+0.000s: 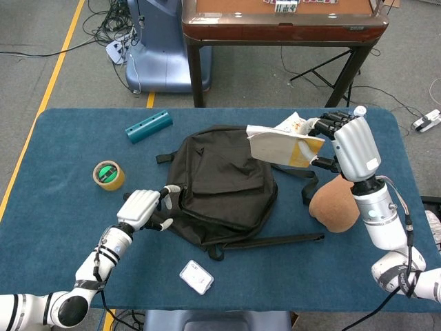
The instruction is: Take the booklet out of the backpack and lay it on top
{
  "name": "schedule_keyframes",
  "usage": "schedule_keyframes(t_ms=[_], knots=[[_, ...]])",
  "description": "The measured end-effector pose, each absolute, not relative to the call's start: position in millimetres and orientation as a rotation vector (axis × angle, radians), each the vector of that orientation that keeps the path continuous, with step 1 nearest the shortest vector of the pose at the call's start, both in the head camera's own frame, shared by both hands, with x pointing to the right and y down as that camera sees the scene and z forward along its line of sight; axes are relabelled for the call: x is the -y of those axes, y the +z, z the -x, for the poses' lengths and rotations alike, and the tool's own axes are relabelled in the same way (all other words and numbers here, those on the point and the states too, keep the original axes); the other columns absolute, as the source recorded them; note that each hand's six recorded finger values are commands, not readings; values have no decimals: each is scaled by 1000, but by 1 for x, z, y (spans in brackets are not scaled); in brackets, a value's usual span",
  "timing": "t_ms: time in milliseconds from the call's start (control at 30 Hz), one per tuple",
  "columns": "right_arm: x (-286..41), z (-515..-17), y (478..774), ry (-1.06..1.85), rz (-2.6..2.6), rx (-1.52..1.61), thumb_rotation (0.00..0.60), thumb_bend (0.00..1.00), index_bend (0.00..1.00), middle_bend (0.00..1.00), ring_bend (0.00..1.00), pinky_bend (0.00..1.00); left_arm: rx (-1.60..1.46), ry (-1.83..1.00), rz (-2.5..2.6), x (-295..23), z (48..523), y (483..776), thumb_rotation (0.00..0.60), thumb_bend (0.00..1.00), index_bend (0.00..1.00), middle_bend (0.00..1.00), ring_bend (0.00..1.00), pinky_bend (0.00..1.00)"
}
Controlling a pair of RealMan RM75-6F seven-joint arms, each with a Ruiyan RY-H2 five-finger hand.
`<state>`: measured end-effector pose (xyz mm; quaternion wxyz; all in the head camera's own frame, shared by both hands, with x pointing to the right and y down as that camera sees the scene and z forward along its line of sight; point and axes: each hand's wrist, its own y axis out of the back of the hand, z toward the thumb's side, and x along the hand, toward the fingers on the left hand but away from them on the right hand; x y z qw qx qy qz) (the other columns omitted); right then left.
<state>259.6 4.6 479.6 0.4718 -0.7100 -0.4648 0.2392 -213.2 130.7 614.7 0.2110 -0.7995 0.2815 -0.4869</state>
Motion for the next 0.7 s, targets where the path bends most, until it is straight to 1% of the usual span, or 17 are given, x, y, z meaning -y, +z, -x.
schedule_keyframes(t_ms=[133, 333, 433, 500, 533, 567, 600, 633, 700], knots=[[2, -262, 495, 659, 1701, 1093, 600, 410, 837, 659, 556, 590, -827, -1356, 2222, -126, 223, 613, 600, 319, 223, 443, 481, 377], [1, -248, 536, 712, 1693, 1010, 600, 408, 836, 655, 556, 590, -877, -1349, 2193, -114, 233, 608, 600, 319, 224, 441, 482, 378], [-9, -229, 563, 721, 1717, 939, 600, 405, 836, 623, 553, 590, -889, -1351, 2184, -112, 235, 608, 600, 319, 224, 441, 481, 378], [-17, -213, 584, 730, 1742, 890, 600, 404, 800, 570, 520, 585, -893, -1357, 2178, -112, 237, 609, 600, 319, 224, 441, 481, 378], [-21, -207, 592, 735, 1759, 872, 600, 402, 746, 526, 481, 567, -896, -1363, 2173, -112, 239, 609, 600, 319, 224, 441, 481, 377], [-26, -198, 604, 745, 1787, 849, 600, 399, 660, 469, 427, 529, -898, -1368, 2169, -112, 241, 610, 600, 319, 224, 441, 481, 377], [-31, -192, 611, 753, 1811, 831, 600, 395, 601, 433, 391, 500, -899, -1373, 2164, -111, 243, 611, 600, 319, 224, 441, 481, 377], [-35, -188, 618, 764, 1834, 811, 600, 390, 497, 373, 332, 454, -900, -1381, 2155, -111, 246, 612, 600, 319, 224, 441, 481, 377], [-46, -179, 632, 794, 1891, 760, 600, 381, 229, 242, 204, 333, -905, -1392, 2143, -110, 251, 613, 600, 319, 224, 441, 481, 378]])
